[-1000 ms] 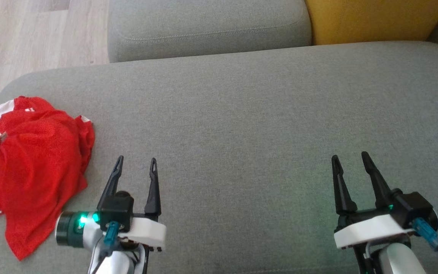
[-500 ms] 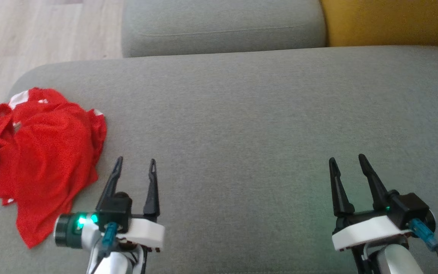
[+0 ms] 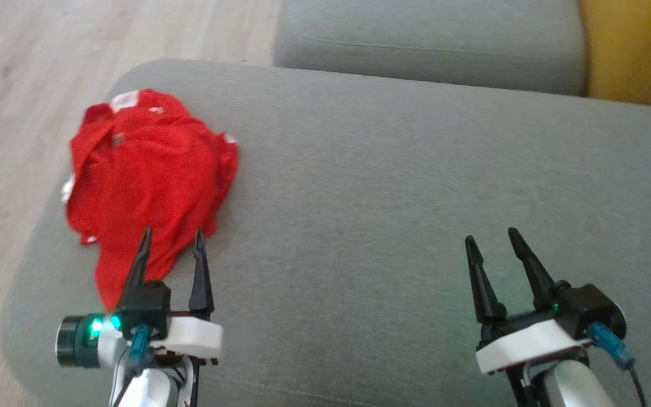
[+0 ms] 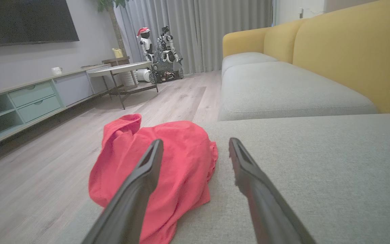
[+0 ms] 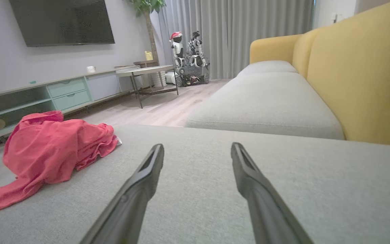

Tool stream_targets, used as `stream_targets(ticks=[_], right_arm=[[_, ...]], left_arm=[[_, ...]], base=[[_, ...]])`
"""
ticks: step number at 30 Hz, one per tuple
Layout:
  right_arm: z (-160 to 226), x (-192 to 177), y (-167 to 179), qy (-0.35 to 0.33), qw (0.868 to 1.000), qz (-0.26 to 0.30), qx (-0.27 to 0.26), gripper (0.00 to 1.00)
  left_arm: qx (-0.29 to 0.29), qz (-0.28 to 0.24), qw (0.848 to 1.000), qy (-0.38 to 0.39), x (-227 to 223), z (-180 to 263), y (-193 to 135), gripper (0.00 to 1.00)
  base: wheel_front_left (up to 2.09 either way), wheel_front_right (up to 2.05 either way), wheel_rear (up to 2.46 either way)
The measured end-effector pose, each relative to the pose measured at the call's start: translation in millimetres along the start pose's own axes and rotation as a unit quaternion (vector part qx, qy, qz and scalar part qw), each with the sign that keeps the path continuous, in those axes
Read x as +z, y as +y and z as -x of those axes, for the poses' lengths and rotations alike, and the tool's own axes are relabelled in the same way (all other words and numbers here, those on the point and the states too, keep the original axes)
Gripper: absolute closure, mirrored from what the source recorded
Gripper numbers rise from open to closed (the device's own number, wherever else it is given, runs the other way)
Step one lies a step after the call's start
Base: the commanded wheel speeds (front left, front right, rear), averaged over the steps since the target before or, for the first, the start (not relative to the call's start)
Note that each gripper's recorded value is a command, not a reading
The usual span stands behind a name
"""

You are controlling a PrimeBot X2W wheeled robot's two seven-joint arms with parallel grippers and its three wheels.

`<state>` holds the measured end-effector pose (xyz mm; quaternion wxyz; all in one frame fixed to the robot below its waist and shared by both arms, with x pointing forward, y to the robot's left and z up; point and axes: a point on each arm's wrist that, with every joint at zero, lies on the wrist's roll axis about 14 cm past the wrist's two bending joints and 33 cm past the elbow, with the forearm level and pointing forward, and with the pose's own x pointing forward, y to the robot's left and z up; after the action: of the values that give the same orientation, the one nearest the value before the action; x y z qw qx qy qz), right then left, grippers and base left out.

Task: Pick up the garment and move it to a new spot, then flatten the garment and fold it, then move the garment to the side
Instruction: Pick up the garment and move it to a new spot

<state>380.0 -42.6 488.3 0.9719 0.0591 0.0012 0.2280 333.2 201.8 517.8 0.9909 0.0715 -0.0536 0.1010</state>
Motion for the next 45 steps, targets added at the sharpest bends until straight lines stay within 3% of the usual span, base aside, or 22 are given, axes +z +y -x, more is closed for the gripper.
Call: stream_targets(ticks=[14, 23, 29, 37, 45], right_arm=[[-32.4, -1.6, 74.8, 0.003, 0.993, -0.005, 0.119, 0.00], [-39.3, -4.8, 103.8, 0.008, 0.987, -0.010, 0.163, 0.00], [-36.9, -3.8, 104.9, 0.007, 0.986, -0.010, 0.164, 0.00], [-34.6, -8.2, 89.3, 0.012, 0.990, -0.015, 0.142, 0.00], [-43.5, -11.8, 57.1, 0.009, 0.995, -0.027, 0.098, 0.00]], left_arm=[[0.112, -0.015, 0.994, 0.003, 2.2, 38.9, 71.7, 0.00], [0.163, -0.019, 0.986, 0.014, -2.2, 60.9, 98.9, 0.00], [0.166, -0.012, 0.986, 0.021, -6.6, 64.2, 100.6, 0.00], [0.139, 0.036, 0.989, 0.028, -12.1, 50.1, 90.1, 0.00], [0.104, 0.026, 0.993, 0.037, -19.1, -3.3, 97.0, 0.00]], base=[[0.00, 0.00, 0.00], [0.00, 0.00, 0.00], [0.00, 0.00, 0.00], [0.00, 0.00, 0.00], [0.00, 0.00, 0.00]])
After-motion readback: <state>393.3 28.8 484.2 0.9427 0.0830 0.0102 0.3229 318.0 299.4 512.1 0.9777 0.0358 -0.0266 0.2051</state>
